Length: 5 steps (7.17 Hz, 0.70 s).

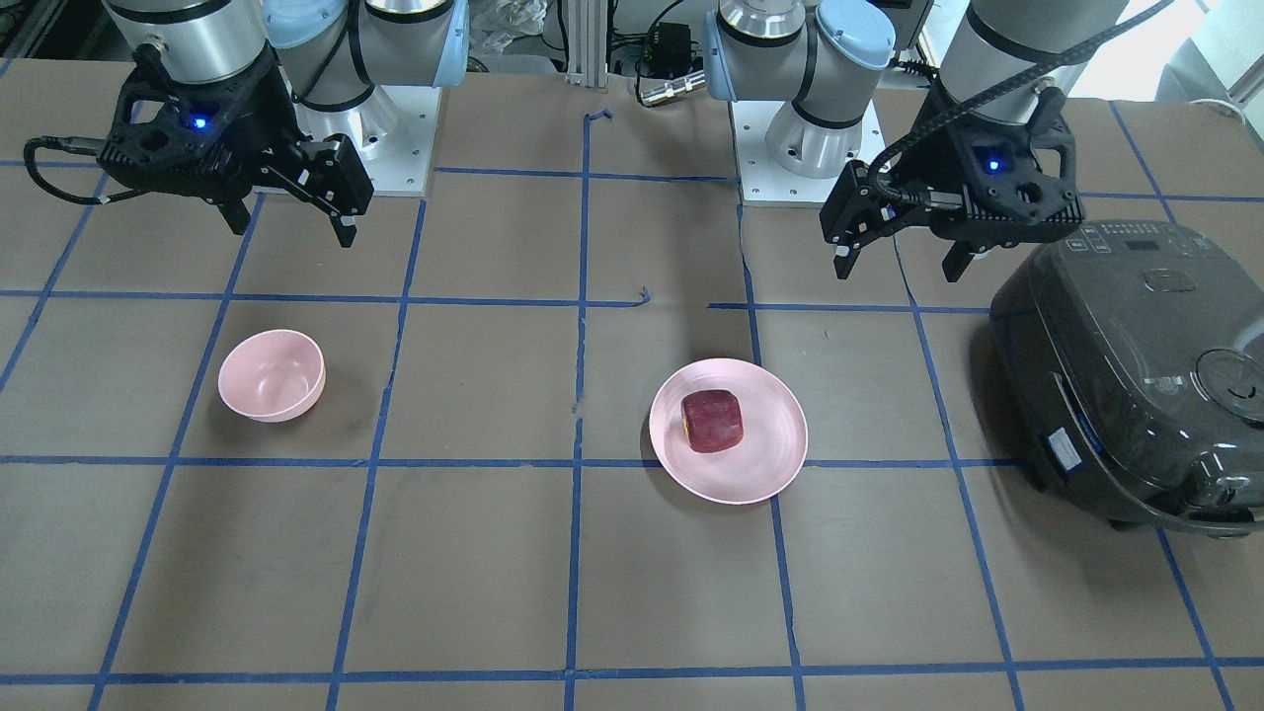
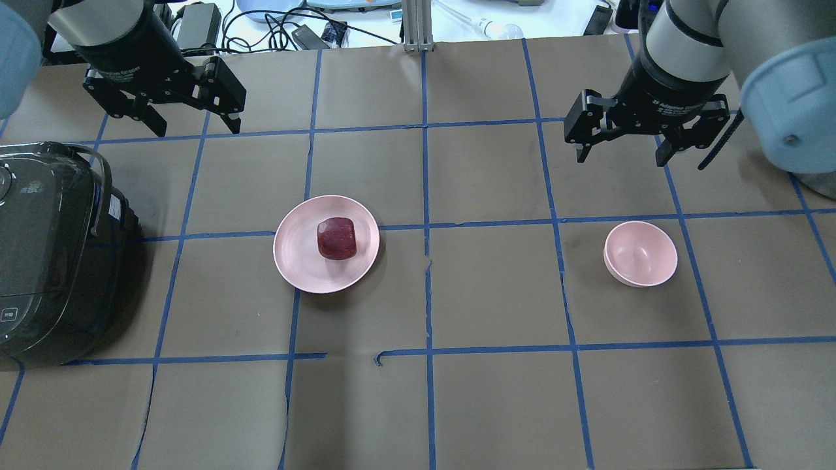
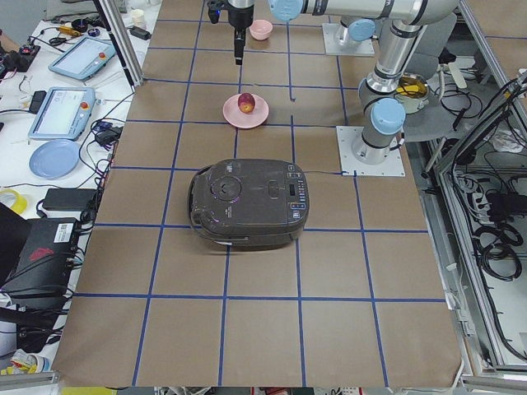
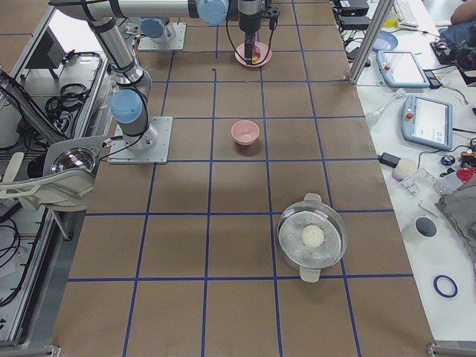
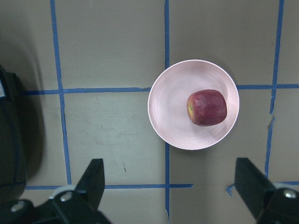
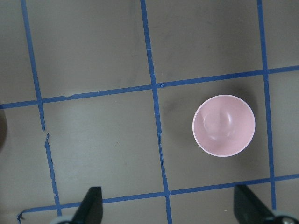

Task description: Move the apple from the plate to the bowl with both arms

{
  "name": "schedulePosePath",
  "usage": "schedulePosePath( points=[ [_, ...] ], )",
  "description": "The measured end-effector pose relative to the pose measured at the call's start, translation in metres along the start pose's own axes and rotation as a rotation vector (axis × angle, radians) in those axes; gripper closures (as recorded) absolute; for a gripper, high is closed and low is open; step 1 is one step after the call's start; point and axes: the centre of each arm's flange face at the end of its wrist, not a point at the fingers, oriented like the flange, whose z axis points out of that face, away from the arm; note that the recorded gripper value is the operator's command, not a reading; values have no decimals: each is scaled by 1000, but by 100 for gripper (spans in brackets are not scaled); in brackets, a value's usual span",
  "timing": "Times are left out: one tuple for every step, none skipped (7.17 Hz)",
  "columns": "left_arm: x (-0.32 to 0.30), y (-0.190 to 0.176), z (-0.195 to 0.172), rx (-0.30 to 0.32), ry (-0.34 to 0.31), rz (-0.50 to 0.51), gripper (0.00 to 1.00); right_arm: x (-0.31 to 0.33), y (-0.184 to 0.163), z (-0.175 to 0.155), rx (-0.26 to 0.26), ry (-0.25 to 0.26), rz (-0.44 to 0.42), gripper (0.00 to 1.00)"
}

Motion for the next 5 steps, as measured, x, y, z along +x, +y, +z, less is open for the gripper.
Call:
schedulePosePath(
  points=[
    [1,0,0,0,0,0,0,0,0,0,-1,1,0,0],
    [2,0,0,-1,0,0,0,0,0,1,-2,2,1,0],
    [2,0,0,-1,0,0,0,0,-1,2,-3,2,1,0],
    [2,0,1,-2,0,0,0,0,-1,2,-4,2,1,0],
    [2,-1,2,-3,1,-1,0,0,-1,2,-5,3,1,0]
  ],
)
